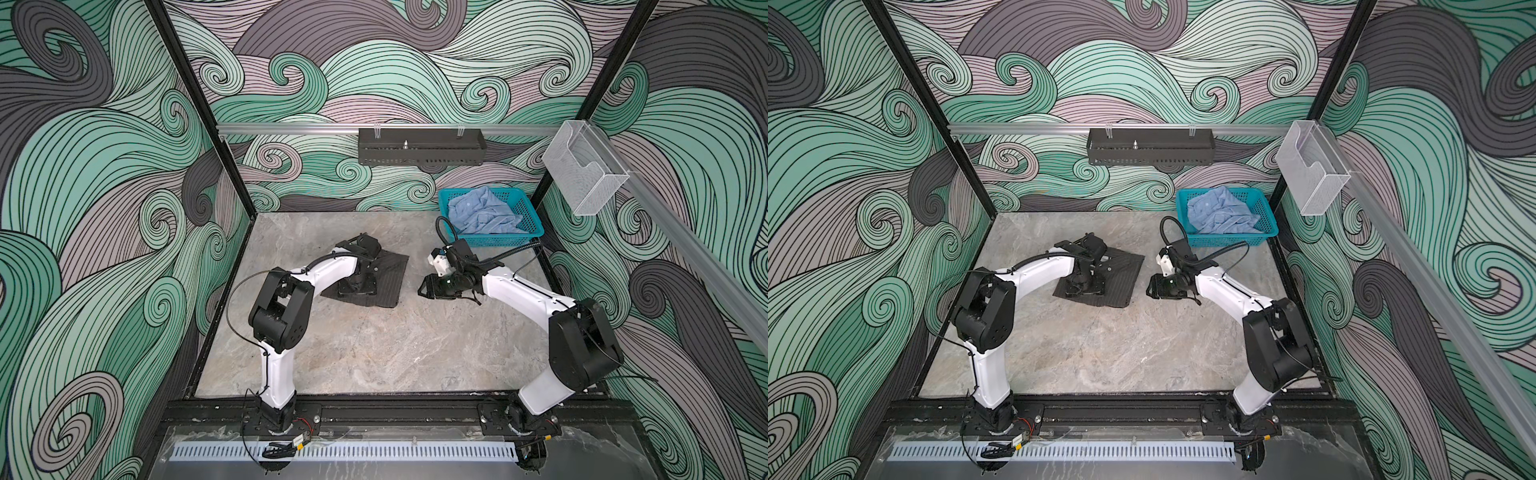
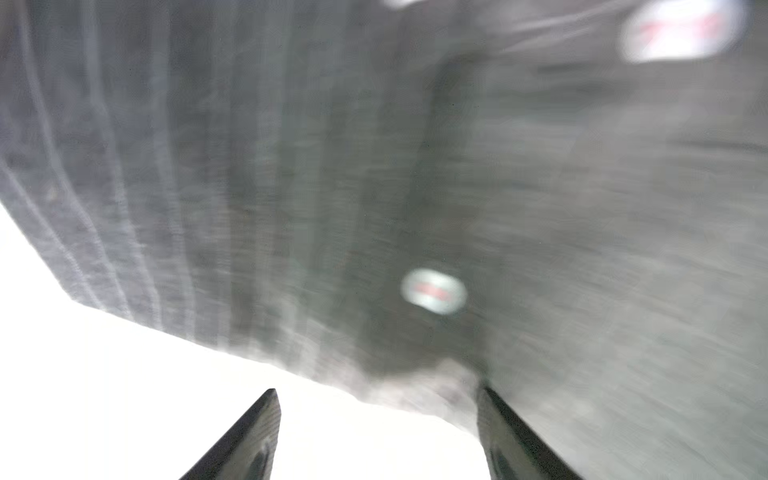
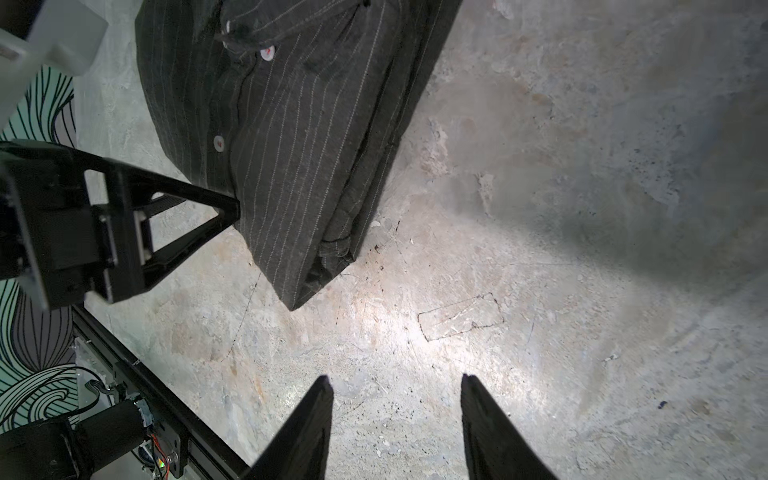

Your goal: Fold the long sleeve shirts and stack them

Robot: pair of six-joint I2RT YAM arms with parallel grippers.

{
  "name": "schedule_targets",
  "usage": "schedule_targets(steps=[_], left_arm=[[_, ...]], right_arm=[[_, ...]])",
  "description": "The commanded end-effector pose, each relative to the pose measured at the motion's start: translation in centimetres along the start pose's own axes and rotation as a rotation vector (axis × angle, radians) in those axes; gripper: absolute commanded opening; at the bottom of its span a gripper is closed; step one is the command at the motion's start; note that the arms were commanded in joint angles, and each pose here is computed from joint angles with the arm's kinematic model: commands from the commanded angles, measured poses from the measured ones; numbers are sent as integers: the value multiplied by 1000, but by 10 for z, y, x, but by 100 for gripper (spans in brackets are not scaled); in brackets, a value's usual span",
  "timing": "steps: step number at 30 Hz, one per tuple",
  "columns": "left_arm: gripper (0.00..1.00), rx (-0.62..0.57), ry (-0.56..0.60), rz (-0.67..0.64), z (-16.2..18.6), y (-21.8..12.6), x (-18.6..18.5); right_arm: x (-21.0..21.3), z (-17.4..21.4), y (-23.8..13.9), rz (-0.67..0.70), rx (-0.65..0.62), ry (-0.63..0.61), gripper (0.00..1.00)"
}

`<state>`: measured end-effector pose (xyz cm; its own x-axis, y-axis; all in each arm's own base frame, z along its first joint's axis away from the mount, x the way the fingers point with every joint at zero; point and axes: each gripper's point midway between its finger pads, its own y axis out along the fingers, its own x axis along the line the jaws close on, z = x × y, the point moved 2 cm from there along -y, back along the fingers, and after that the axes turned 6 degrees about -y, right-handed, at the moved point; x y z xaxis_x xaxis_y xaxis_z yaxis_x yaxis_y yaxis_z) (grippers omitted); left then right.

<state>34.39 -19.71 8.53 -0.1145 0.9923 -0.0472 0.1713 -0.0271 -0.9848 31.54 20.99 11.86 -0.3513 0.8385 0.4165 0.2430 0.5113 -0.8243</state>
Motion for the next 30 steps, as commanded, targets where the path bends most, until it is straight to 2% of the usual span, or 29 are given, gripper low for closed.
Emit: schedule_targets(steps=[1,8,13,18,24,28,30], left_arm=[[80,-56,53,77,-9,-34,-25],[87,9,85,-101,-26,6,-13],[87,59,95,-144,-36,33,0],[83,139,85,-150,-41,59,19],[82,188,55,-217,-70,60,78],[81,188,-39,-220,-98,59,120],[80,172,-50,-247,-115,60,137]], right_arm=[[1,0,-13,7,-25,-16,51],[1,0,-25,5,-46,-17,51],[2,2,-30,-1,-53,-16,51],[3,4,-32,-7,-57,-15,51],[4,1,-34,-15,-65,-15,51],[7,-1,-34,-32,-68,-12,50],[7,-2,-35,-33,-74,-10,50]])
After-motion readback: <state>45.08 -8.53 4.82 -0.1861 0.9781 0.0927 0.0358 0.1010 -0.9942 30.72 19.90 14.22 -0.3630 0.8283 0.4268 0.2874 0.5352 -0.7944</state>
